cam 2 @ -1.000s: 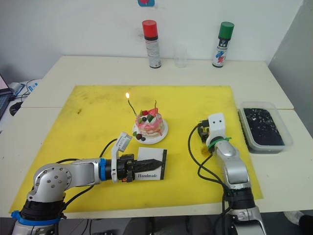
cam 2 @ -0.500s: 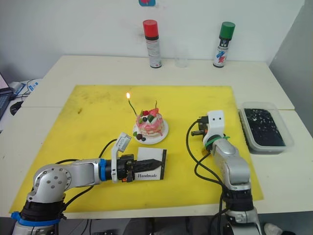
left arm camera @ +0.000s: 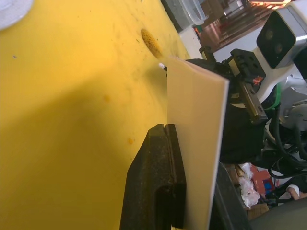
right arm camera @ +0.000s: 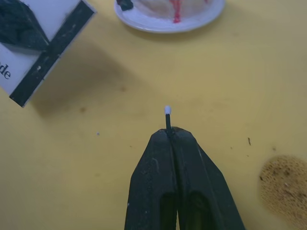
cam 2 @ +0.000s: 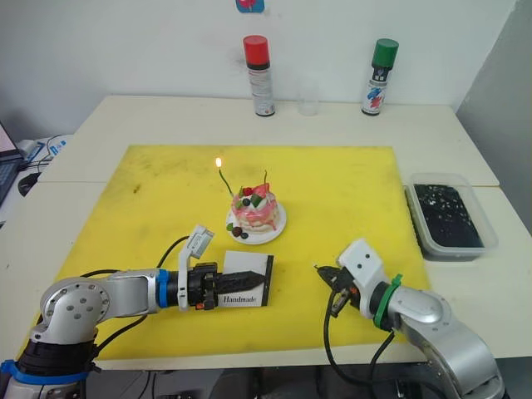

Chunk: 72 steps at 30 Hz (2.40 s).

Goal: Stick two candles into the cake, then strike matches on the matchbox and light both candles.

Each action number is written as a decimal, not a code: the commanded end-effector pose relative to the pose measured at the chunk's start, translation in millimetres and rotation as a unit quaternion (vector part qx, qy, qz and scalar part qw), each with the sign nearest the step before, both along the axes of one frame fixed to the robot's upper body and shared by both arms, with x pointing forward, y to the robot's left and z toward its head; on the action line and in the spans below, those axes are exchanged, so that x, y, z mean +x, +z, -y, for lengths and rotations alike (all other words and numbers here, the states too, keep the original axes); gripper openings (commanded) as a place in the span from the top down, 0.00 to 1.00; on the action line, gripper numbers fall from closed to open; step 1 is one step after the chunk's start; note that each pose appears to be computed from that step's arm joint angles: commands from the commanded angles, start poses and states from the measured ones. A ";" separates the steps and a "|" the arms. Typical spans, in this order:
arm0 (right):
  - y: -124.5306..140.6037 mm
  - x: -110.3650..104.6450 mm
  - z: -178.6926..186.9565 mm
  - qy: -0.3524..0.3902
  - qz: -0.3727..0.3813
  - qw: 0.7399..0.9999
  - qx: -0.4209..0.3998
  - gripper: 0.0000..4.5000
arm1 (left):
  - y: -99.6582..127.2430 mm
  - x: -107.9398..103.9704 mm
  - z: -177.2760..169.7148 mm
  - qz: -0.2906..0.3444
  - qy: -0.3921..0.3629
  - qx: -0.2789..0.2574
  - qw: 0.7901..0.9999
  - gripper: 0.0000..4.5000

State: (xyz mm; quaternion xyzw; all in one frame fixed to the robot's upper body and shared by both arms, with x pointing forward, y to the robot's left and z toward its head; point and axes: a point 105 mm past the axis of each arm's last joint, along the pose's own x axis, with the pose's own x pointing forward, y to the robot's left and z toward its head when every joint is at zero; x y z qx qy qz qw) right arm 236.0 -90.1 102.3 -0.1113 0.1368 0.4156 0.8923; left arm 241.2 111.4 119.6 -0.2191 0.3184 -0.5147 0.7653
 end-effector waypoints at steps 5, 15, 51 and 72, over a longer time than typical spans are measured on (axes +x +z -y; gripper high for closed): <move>-12.9 6.3 -8.0 0.000 0.035 0.999 0.008 0.99 | 6.9 0.8 -0.2 0.011 -0.014 0.003 1.000 1.00; -14.6 9.1 -7.8 -0.003 0.068 0.998 0.008 0.64 | 8.2 2.0 -2.0 0.012 -0.014 0.009 1.000 1.00; -34.1 2.4 -21.2 0.041 0.079 0.996 -0.006 1.00 | 8.8 2.5 0.8 0.011 -0.018 0.005 1.000 1.00; 78.1 -5.9 -29.1 0.260 0.293 0.911 -0.125 1.00 | 44.2 29.4 6.8 0.057 -0.025 -0.047 0.997 1.00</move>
